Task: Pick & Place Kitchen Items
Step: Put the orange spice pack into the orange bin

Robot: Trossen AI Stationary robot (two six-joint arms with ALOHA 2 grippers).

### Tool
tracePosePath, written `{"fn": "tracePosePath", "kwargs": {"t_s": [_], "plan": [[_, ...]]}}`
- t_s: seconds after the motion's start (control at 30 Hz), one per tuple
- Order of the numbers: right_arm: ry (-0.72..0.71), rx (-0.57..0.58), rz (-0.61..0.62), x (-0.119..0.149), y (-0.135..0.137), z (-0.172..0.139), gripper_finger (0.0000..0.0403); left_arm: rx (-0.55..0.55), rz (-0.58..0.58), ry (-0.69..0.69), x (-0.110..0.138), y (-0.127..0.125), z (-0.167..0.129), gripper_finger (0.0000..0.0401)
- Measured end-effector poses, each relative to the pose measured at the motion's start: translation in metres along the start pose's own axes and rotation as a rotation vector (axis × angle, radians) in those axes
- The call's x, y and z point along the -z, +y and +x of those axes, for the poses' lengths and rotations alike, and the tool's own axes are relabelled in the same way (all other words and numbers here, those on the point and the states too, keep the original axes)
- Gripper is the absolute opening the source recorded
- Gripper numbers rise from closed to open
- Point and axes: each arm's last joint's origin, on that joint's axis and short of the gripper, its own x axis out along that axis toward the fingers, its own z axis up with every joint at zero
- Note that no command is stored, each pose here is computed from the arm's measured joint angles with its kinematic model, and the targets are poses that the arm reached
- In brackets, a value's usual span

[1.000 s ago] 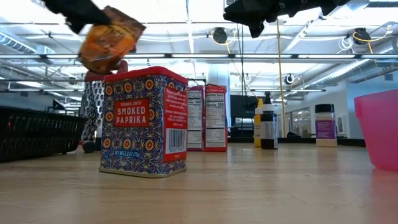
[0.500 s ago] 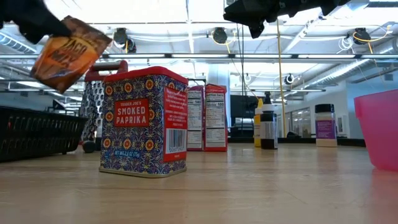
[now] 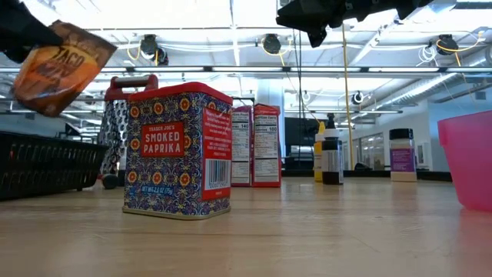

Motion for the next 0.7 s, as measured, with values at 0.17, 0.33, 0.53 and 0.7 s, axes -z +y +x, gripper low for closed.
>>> {"fn": "tracePosePath", "kwargs": {"t_s": [0.17,0.33,0.53,0.7], "plan": [[0.01,0.0,0.001,0.003,0.0,0.0,0.0075,0.009,-0.047,0.038,0.008,0.006,-0.008,0.0],[0.009,0.0,0.001,0.003,0.0,0.0,0.0075,0.021,-0.084,0.067,0.014,0.011,-0.015,0.0],[0.008,0.0,0.0,0.003,0.0,0.0,0.0075,0.049,-0.13,0.13,0.017,0.014,-0.023,0.0],[0.008,0.0,0.0,0.003,0.0,0.0,0.0075,0.013,-0.171,0.196,0.015,0.021,-0.03,0.0]]}}
